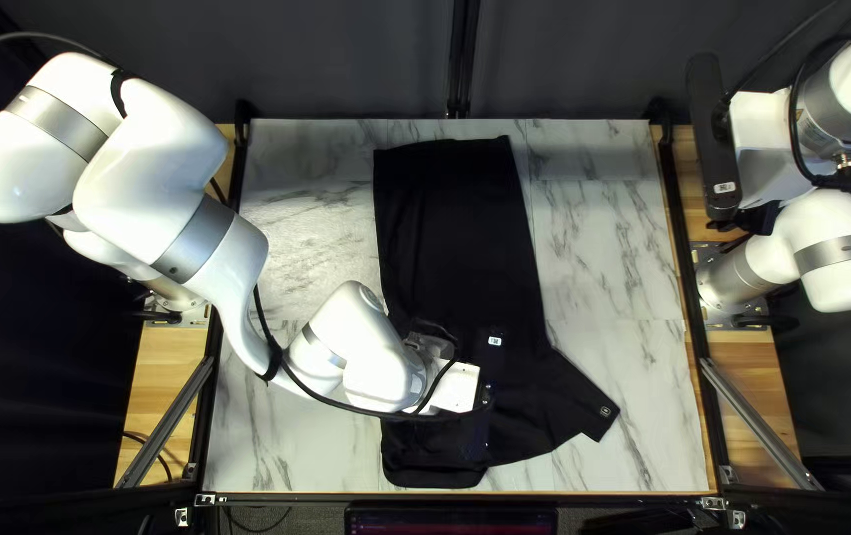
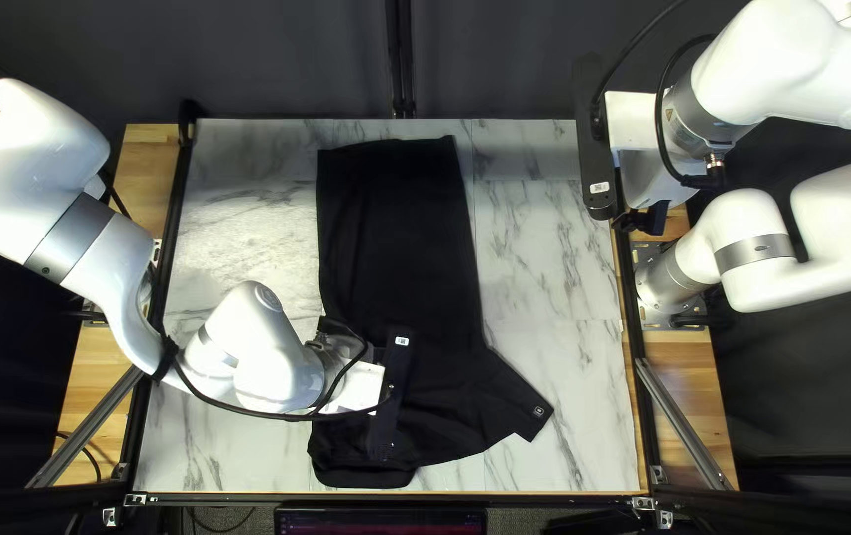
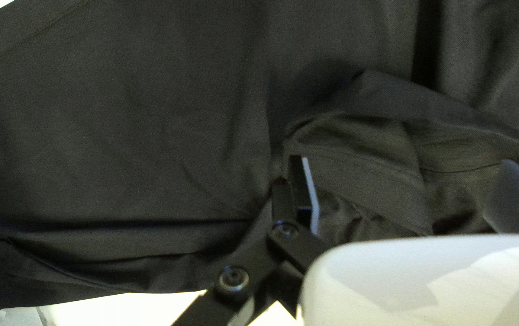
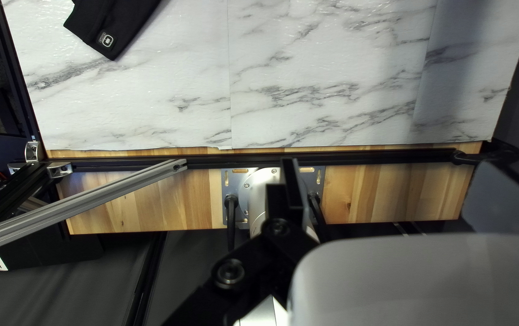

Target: Fold t-shirt

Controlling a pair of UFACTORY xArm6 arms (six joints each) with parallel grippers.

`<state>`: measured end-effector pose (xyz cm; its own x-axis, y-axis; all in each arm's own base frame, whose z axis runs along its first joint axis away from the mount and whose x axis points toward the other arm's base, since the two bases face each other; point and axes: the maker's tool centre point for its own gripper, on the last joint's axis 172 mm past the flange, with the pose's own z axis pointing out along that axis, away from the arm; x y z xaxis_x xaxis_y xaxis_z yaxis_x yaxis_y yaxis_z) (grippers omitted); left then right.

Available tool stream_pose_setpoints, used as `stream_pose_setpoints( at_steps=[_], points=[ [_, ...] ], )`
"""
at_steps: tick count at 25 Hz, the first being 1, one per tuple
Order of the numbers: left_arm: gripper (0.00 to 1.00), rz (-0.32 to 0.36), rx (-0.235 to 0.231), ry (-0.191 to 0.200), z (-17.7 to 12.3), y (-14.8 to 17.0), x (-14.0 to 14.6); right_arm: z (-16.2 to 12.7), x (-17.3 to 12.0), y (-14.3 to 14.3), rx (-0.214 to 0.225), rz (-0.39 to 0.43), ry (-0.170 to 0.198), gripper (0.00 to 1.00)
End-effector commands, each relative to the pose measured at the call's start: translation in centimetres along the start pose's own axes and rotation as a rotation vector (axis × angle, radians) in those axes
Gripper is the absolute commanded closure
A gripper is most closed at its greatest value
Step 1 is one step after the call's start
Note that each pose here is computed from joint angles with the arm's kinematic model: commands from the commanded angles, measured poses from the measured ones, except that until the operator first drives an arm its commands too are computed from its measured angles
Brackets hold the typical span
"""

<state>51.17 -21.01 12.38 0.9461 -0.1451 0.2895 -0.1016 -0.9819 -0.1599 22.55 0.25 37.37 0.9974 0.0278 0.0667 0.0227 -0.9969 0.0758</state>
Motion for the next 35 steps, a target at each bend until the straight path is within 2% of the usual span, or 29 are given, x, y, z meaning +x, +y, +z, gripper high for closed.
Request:
stream_pose_setpoints(
  at_steps=[1,8,12,20,25,28,31,35],
  points=[
    [0.00,-0.095,-0.013,-0.006,0.4,0.8,-2.0,0.0,0.0,0.0,0.000,0.000,0.000,0.00],
    [0.00,-0.195,0.027,-0.027,2.6,-0.3,-6.8,0.0,0.0,0.0,0.000,0.000,0.000,0.00],
    [0.00,-0.205,0.055,-0.035,3.0,-0.1,-8.0,0.0,0.0,0.0,0.000,0.000,0.000,0.00],
    [0.00,-0.175,0.068,-0.050,4.3,1.7,-7.2,0.0,0.0,0.0,0.000,0.000,0.000,0.00],
    [0.00,-0.157,0.100,-0.092,5.7,0.9,-7.3,0.0,0.0,0.0,0.000,0.000,0.000,0.00],
    [0.00,-0.123,0.153,-0.146,6.4,-0.8,-7.1,0.0,0.0,0.0,0.000,0.000,0.000,0.00],
    [0.00,-0.105,0.186,-0.183,6.3,-2.2,-6.8,0.0,0.0,0.0,0.000,0.000,0.000,0.00],
    [0.00,-0.086,0.211,-0.202,5.8,-4.2,-5.4,0.0,0.0,0.0,0.000,0.000,0.000,0.00]
  ],
)
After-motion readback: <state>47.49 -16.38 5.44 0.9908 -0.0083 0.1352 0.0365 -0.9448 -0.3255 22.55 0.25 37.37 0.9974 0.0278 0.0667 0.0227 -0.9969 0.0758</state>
